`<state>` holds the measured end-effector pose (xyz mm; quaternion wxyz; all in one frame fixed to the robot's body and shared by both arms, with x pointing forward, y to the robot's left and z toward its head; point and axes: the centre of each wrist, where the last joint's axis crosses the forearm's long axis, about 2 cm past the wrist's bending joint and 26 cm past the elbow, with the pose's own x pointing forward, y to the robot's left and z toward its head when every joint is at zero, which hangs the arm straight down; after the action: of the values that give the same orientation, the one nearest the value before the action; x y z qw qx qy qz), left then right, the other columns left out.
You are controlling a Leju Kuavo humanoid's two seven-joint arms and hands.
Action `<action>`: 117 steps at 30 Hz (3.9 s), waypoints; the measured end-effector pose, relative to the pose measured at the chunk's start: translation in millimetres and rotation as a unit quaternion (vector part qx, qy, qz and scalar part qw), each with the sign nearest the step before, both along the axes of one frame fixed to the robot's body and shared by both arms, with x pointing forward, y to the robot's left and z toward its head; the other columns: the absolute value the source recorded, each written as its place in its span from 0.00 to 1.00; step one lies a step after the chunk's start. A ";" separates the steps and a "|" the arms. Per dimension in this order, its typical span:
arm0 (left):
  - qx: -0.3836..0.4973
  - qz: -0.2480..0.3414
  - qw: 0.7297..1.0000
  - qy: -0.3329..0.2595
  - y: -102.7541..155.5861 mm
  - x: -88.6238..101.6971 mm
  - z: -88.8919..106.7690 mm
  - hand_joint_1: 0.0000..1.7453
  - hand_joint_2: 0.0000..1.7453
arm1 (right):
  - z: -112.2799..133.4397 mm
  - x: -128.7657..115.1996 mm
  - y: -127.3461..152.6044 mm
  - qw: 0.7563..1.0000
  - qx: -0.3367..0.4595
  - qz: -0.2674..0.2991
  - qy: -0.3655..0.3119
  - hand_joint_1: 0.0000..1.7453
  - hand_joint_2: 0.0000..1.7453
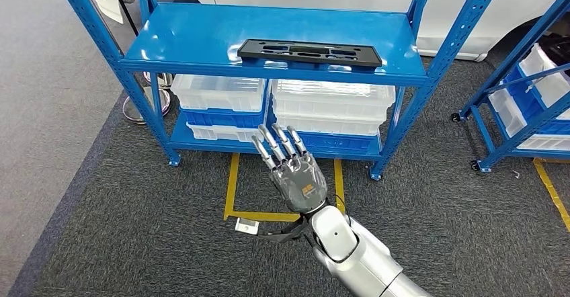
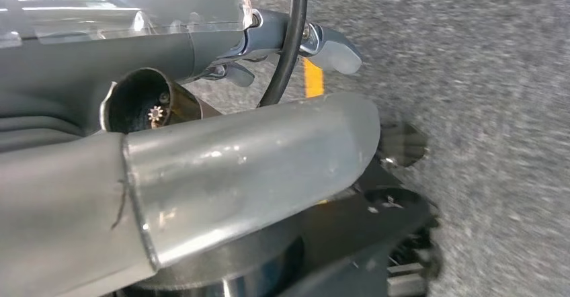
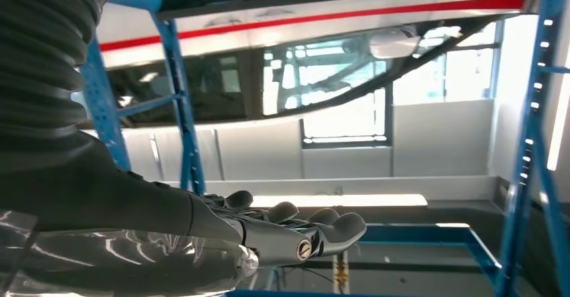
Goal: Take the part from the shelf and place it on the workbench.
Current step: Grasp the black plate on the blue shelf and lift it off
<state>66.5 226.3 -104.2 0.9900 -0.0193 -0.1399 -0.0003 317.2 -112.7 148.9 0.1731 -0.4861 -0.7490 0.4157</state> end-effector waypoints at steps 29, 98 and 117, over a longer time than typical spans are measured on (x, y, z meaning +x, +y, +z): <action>0.008 -0.016 1.000 0.016 -0.3 -2.5 -0.4 0.00 0.00 | -43.4 43.0 -35.2 0.971 -0.170 -0.038 0.163 0.00 1.00; 0.046 -0.039 0.998 0.022 6.2 -6.8 -1.7 0.00 0.00 | -10.7 46.0 -35.1 0.979 0.003 -0.045 0.200 0.00 1.00; 0.047 -0.044 0.998 0.021 4.3 -7.2 -1.5 0.00 0.00 | -6.9 45.1 -33.4 0.979 0.005 -0.039 0.199 0.00 1.00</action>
<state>59.3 230.6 -105.7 0.9915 0.0210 -0.1182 -0.0495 362.3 -146.1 142.0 0.3368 -0.4218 -0.6820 0.4935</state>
